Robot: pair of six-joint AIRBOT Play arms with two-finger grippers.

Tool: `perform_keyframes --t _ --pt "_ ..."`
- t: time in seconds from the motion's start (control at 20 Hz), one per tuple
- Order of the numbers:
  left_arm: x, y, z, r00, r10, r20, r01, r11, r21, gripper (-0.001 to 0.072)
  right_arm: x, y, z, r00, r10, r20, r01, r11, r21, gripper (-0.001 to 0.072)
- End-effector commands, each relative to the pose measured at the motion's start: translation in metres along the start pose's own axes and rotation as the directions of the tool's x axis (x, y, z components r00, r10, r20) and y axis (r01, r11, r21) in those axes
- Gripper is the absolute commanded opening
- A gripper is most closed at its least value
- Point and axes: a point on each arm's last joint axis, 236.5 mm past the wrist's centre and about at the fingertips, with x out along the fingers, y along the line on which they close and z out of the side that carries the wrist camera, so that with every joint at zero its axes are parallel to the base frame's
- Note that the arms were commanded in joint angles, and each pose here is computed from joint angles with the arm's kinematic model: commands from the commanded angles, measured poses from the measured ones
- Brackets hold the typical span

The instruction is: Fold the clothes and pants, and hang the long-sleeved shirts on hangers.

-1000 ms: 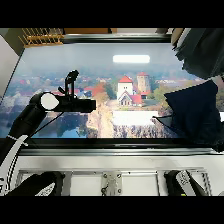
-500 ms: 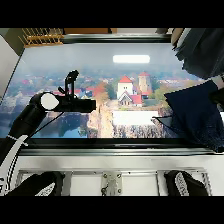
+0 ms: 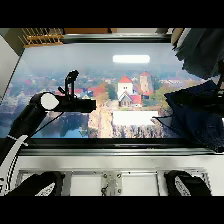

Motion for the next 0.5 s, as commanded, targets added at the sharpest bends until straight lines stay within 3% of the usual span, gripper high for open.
perform_keyframes --t 0.0,0.45 --pt "-0.0001 -0.0003 -0.0001 1.000 -0.001 0.000 0.001 1.000 0.000 0.0017 0.0023 0.0064 -0.0033 1.000 0.013 -0.013 -0.013 1.000 -0.014 0.0077" --pt "-0.0001 -0.0003 0.0000 1.000 -0.001 0.001 0.001 1.000 0.000 0.0017 0.0025 0.0063 -0.0033 1.000 0.013 -0.014 -0.013 1.000 -0.014 0.0062"
